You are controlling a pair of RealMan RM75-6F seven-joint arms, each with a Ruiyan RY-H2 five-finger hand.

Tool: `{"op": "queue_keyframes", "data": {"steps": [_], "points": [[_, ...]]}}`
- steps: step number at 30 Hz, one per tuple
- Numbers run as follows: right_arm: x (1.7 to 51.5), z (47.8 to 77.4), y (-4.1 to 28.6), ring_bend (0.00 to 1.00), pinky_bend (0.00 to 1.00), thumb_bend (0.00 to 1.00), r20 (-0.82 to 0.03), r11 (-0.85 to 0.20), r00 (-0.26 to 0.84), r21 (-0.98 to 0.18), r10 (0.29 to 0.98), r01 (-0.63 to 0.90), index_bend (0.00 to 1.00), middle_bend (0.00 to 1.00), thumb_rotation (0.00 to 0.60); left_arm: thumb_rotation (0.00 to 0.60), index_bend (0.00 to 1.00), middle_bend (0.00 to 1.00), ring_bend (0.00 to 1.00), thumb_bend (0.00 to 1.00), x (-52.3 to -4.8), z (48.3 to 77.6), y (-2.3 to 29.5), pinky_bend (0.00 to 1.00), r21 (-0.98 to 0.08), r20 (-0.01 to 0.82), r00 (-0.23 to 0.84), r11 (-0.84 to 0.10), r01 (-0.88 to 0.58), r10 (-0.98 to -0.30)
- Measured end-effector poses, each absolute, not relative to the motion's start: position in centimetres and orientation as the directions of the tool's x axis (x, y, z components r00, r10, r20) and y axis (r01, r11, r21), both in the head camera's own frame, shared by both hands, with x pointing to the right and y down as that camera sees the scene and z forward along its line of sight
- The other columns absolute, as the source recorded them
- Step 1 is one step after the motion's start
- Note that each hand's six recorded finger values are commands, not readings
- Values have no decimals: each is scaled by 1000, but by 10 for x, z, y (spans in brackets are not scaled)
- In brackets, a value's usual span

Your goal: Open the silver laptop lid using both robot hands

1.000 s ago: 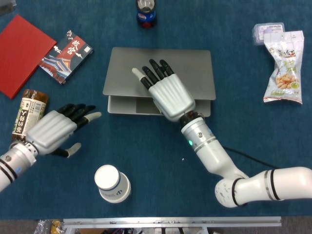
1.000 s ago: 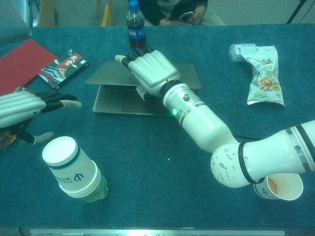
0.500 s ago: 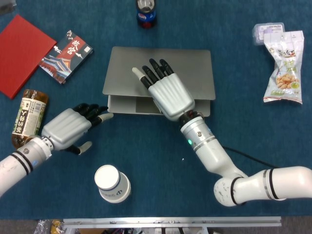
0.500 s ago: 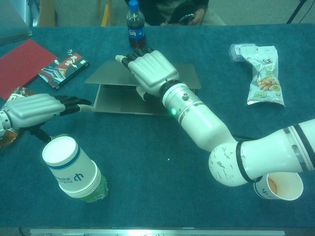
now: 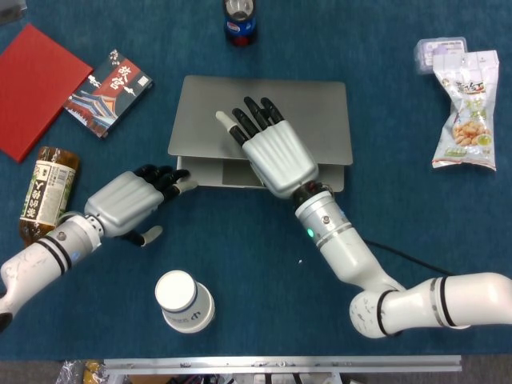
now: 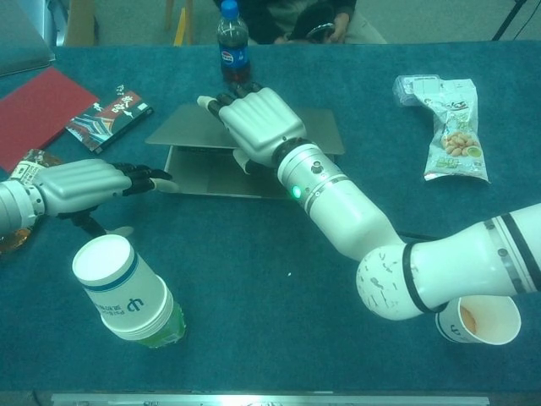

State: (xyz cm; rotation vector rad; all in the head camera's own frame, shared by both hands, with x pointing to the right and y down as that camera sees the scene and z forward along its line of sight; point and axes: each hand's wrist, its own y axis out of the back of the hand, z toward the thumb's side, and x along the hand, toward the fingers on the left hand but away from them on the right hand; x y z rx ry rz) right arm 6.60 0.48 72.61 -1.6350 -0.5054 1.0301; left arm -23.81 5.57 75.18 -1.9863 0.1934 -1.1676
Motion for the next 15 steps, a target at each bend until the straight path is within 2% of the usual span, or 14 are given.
{"op": "queue_keyframes", "data": {"steps": [15], "points": [[67,723,1,10,117,440,-356,-313,533,-934,768,-173,87,149,600,505,51,0,0,417,-234,769,47,75,-680,694,533,-684,263,-484]]}}
